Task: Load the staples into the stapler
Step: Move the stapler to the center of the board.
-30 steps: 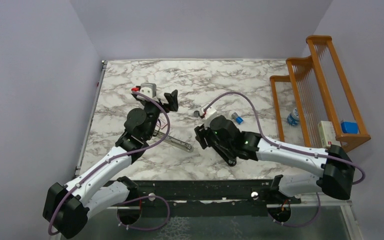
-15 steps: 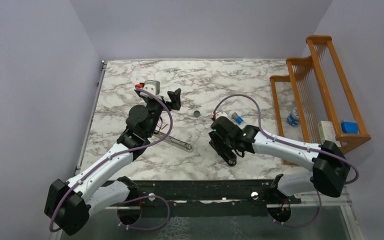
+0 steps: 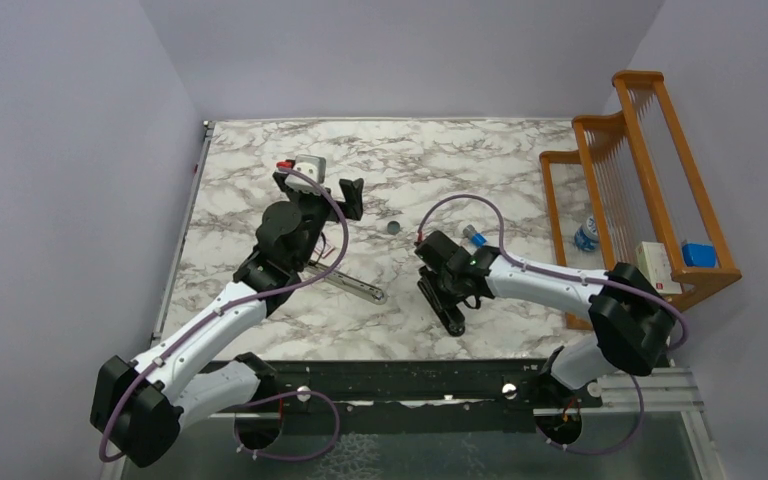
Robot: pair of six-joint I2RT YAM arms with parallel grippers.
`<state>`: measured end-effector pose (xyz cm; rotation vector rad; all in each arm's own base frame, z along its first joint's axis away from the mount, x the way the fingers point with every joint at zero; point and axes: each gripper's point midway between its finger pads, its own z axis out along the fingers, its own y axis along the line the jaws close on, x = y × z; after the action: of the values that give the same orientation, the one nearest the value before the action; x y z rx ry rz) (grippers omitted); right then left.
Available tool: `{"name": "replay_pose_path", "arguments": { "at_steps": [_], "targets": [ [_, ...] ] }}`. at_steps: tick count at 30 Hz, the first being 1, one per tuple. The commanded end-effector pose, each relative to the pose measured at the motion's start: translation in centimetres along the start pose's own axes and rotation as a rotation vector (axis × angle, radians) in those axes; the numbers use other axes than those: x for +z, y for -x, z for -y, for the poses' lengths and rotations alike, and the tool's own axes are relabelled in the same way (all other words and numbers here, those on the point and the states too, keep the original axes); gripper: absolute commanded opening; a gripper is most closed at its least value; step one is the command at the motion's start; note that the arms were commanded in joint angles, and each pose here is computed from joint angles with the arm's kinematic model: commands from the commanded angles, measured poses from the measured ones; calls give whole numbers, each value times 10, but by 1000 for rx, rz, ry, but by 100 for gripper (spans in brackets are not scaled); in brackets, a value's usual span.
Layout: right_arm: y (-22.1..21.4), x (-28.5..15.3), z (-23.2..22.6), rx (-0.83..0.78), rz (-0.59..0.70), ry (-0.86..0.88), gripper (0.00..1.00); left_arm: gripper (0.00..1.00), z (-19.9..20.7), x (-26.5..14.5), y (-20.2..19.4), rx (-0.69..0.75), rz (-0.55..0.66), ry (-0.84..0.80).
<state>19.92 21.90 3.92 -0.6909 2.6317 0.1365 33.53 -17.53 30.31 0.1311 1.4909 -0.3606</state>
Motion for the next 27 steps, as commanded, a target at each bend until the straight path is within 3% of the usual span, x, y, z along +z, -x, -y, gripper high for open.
{"name": "replay_pose_path", "arguments": {
  "at_steps": [1,6,12,13,16,18,22,27],
  "targets": [
    [33,9,-11,-75,85,32,28,99,8,4,-1,24,-76,-36],
    [75,22,-29,-284,201,104,13,99,14,5,-27,30,-236,-64],
    [119,42,-66,-455,281,230,13,99,8,0,-57,-45,-396,-12],
    [125,47,-69,-465,285,237,16,99,5,-1,-59,-61,-410,3],
    [137,51,-78,-478,318,258,41,99,1,-3,-61,-86,-423,-3],
    [141,47,-79,-472,343,269,50,99,-6,-5,-59,-104,-414,17],
    [140,28,-75,-435,402,279,59,99,-24,-9,-46,-110,-348,59],
    [142,-19,-58,-340,556,262,64,99,-23,-11,-35,-62,-290,-9]
  ]
}}
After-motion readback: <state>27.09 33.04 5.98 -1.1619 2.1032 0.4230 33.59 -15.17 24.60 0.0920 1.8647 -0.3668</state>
